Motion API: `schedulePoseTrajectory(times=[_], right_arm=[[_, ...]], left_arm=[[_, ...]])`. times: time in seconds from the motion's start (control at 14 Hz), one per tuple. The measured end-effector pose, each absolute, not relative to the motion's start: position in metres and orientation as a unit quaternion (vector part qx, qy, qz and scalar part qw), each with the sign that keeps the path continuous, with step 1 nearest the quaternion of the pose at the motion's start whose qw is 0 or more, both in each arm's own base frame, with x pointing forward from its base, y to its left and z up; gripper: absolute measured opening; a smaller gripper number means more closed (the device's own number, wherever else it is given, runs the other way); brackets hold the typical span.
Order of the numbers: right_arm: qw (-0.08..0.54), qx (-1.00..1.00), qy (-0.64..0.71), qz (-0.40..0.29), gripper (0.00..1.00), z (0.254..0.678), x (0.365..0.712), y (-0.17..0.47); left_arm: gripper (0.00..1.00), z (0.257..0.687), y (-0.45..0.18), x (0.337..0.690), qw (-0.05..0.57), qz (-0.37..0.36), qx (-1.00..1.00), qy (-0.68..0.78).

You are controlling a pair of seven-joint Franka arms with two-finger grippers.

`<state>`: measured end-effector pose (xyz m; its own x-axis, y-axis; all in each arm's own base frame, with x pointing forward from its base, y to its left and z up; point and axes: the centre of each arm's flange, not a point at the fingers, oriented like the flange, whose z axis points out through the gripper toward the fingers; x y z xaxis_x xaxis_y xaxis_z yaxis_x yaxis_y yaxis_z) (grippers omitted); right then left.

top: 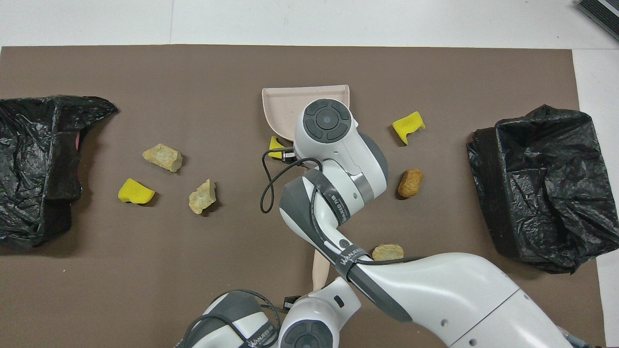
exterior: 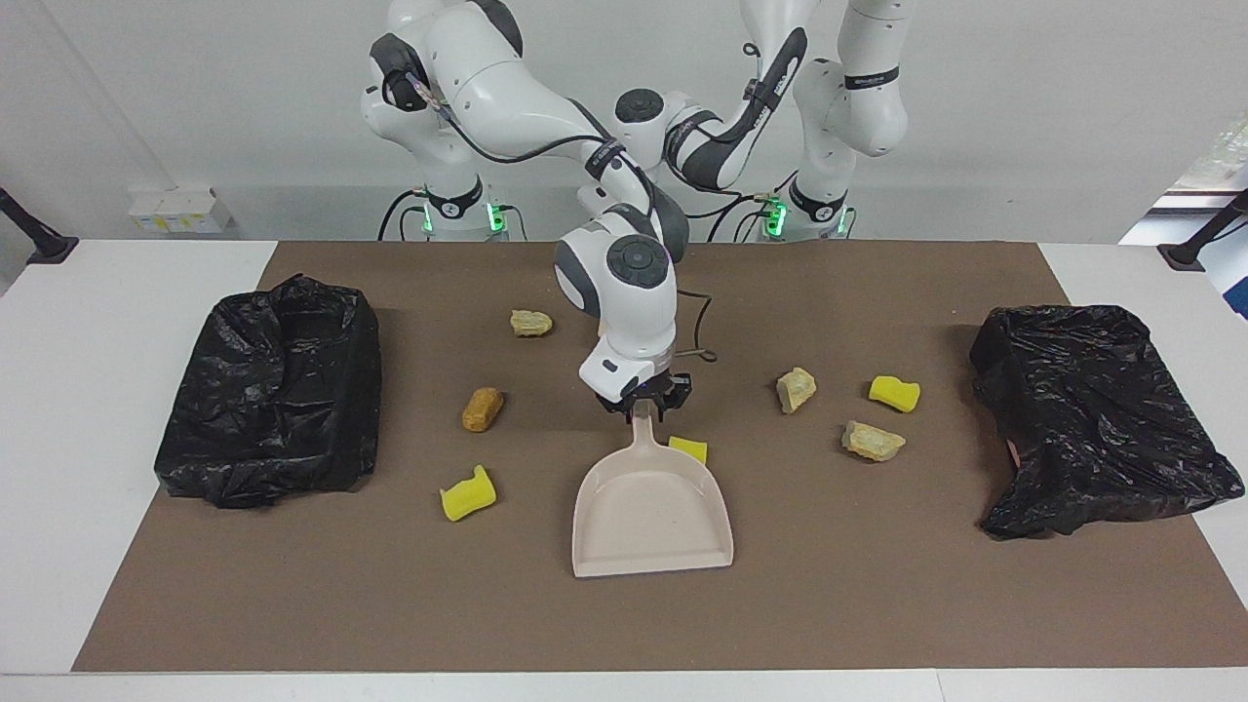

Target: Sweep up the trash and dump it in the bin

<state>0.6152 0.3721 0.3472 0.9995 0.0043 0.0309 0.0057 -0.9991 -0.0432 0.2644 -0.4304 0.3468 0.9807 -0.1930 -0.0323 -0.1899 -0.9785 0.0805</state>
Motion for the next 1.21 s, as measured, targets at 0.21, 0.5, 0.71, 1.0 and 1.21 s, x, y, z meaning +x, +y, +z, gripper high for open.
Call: schedulePoseTrajectory(times=[0.21,0.5,0.71,1.0,1.21], right_arm=[[0.016,-0.999,-0.019,-0.033,0.31,0.358,0.632,0.347],[0.011,-0.987,-0.151,-0.060,0.31,0.416,0.640,0.313],[-0.008,-0.965,-0.260,-0.040,0.31,0.443,0.630,0.295],[-0.020,-0.922,-0.386,-0.004,0.31,0.447,0.621,0.282],[-0.021,-0.868,-0.496,0.006,0.31,0.443,0.630,0.256]], left_arm=[[0.26,0.358,-0.400,0.294,0.010,-0.023,0.997,-0.073],[0.26,0.363,-0.342,0.349,-0.027,-0.022,0.999,-0.018],[0.26,0.375,-0.294,0.395,-0.037,-0.016,0.999,0.036],[0.26,0.406,-0.232,0.446,-0.050,-0.027,0.992,0.114],[0.26,0.411,-0.160,0.478,-0.053,-0.036,0.980,0.190]])
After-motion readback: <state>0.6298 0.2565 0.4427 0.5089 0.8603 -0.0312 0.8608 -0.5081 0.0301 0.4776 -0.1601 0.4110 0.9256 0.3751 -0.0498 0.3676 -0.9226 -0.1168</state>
